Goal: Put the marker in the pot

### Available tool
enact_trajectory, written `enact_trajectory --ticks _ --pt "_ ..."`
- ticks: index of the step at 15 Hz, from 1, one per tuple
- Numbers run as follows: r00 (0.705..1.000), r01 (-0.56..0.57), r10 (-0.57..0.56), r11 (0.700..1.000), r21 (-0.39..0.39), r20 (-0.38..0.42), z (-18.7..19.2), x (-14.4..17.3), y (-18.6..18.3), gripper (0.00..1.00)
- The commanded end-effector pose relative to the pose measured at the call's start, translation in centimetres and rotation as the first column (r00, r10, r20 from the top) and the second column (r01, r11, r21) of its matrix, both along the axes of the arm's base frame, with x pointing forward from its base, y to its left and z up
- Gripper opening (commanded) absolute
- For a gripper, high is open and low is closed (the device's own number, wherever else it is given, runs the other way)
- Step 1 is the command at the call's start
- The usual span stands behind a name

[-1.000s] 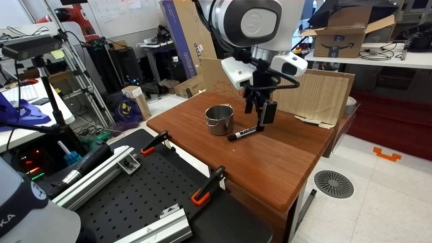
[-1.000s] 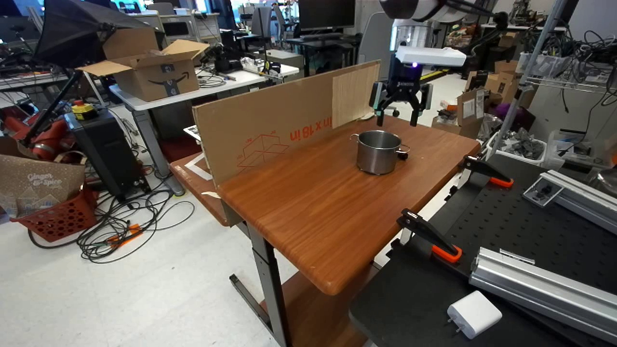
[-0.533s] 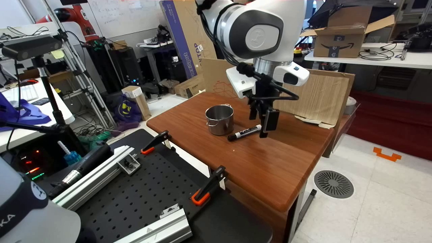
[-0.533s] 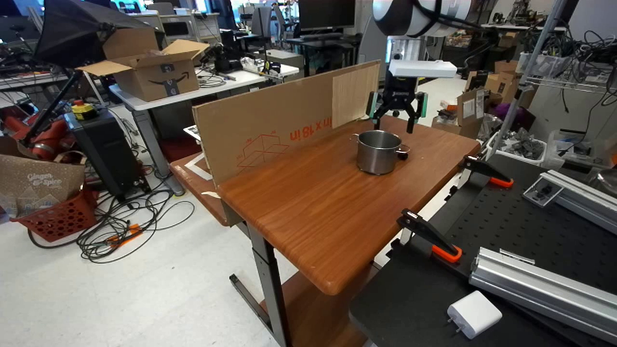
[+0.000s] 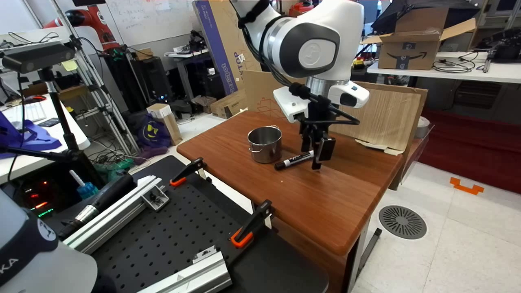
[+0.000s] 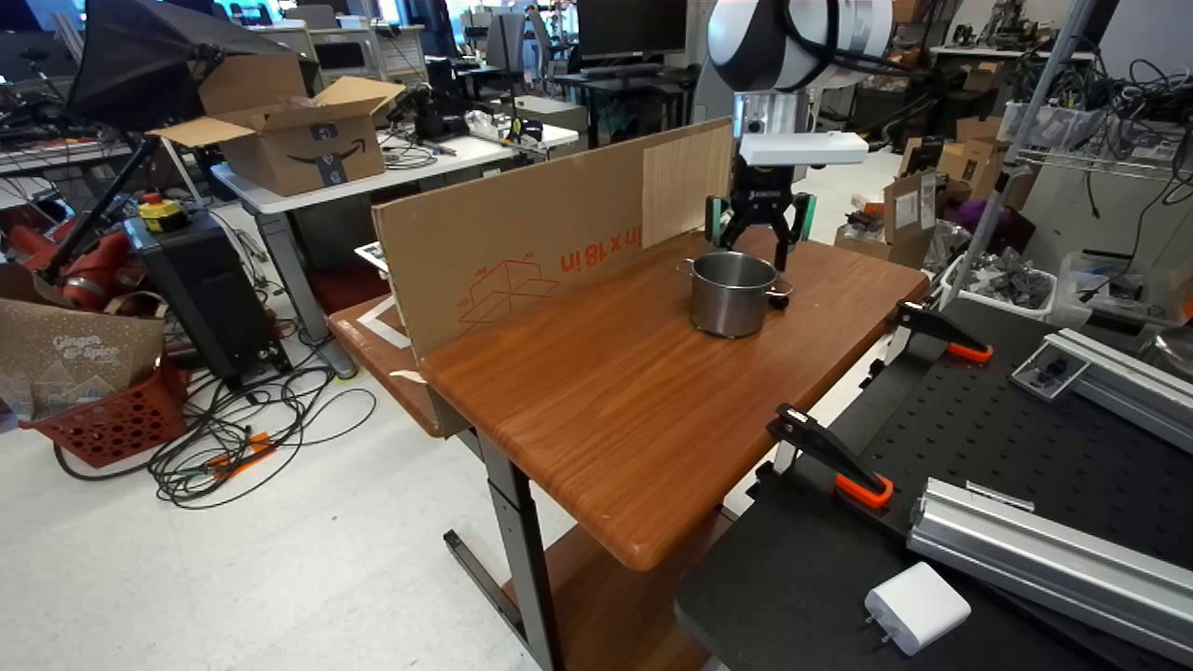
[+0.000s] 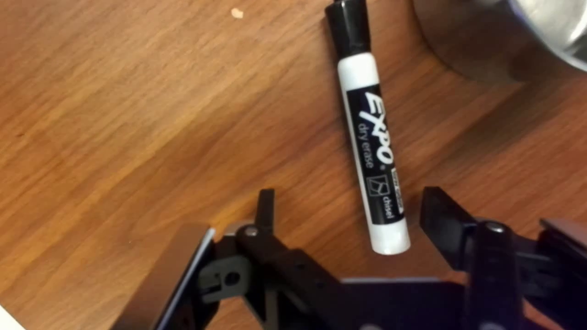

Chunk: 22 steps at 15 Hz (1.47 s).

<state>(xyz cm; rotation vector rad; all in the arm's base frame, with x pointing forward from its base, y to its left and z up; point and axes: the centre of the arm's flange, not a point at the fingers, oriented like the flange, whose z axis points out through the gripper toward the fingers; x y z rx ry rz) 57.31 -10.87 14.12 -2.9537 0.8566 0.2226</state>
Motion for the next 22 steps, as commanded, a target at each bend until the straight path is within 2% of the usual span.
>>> enact_trajectory --ticks 1,8,9,14,22 --pt "1.0 -0.008 0.009 0.999 -0.041 0.004 -0.4 0.8 0.0 0.49" --pt "0.999 -0.019 0.021 0.998 -0.067 0.028 0.7 0.7 -0.2 0.0" --pt "0.999 -0.019 0.022 0.997 -0.07 0.042 1.3 0.3 -0.2 0.05" --pt "0.989 -0.002 0.015 0.996 -0.084 0.149 4.7 -1.1 -0.8 0.05" --pt "0.926 0.032 0.021 0.991 -0.132 0.377 10.4 -5.2 0.6 0.05"
